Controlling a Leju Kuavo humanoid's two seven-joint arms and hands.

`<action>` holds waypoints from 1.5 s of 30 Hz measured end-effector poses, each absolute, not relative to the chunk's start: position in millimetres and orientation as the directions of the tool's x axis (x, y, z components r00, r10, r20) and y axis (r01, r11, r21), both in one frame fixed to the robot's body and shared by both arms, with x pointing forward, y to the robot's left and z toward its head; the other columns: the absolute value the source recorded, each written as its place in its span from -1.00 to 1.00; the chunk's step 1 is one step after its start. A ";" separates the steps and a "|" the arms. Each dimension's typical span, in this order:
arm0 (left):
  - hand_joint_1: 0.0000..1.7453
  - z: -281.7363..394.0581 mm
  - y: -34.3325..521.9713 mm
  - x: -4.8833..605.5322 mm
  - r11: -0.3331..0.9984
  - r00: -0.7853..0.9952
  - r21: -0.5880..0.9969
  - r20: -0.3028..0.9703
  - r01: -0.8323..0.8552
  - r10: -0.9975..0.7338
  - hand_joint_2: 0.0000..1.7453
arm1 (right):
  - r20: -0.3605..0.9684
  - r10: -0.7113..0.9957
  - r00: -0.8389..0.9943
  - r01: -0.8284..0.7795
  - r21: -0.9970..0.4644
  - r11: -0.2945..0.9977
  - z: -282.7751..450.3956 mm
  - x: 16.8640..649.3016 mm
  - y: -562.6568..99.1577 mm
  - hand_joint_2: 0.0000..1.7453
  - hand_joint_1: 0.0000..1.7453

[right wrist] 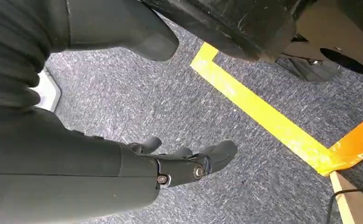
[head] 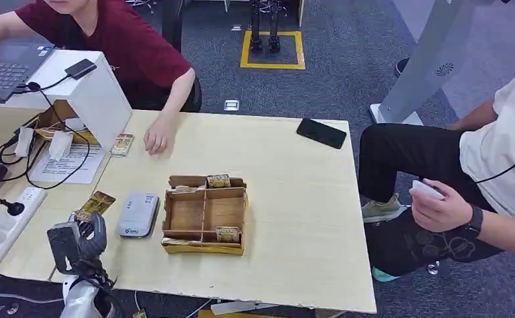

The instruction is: Pass the card to the sensor for recognition and then transmit it.

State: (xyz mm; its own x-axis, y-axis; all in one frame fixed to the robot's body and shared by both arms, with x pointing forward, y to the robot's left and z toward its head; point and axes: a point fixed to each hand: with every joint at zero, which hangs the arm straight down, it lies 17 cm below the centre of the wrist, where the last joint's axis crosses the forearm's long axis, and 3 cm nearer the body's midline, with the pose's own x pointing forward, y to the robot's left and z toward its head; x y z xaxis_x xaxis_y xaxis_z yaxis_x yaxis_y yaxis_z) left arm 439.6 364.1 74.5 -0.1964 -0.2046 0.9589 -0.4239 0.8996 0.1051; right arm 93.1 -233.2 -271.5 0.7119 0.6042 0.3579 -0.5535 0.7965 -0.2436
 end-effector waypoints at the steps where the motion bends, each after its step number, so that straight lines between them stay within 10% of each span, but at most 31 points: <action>1: 1.00 78.7 364.2 440.2 0.893 -0.204 0.131 0.949 -0.431 -0.238 1.00 | 0.359 0.605 0.711 -0.554 -0.244 0.796 -271.4 93.7 -233.1 1.00 -1.00; 12: 1.00 158.5 357.5 465.1 0.667 -0.278 0.487 0.649 -0.564 -0.708 1.00 | 0.365 0.641 0.675 -0.599 -0.237 0.765 -270.3 98.7 -226.7 1.00 -1.00; 26: 1.00 173.6 349.3 478.1 0.659 -0.305 0.500 0.616 -0.562 -0.727 1.00 | 0.374 0.645 0.667 -0.604 -0.236 0.761 -269.1 104.3 -224.8 1.00 -1.00; 27: -1.00 173.1 349.5 478.2 0.660 -0.303 0.499 0.618 -0.562 -0.725 1.00 | 0.374 0.644 0.667 -0.603 -0.237 0.762 -269.2 104.2 -224.9 1.00 -1.00; 39: -1.00 132.7 345.3 493.3 0.803 -0.218 0.424 0.812 -0.419 -0.542 1.00 | 0.375 0.629 0.681 -0.578 -0.252 0.776 -269.1 104.0 -228.7 1.00 -1.00; 45: -1.00 146.1 278.6 463.7 0.791 -0.423 0.563 0.673 -0.240 -0.607 1.00 | 0.377 0.620 0.688 -0.571 -0.245 0.783 -270.0 96.7 -229.5 1.00 -1.00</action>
State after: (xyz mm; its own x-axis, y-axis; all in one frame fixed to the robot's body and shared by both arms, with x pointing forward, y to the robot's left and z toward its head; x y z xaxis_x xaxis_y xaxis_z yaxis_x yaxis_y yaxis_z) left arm 463.7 278.6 146.1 -0.4230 -0.6069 0.6729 -0.2402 0.7911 0.5625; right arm 96.7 -229.5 -270.0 0.6884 0.6199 0.3768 -0.5714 0.7833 -0.2448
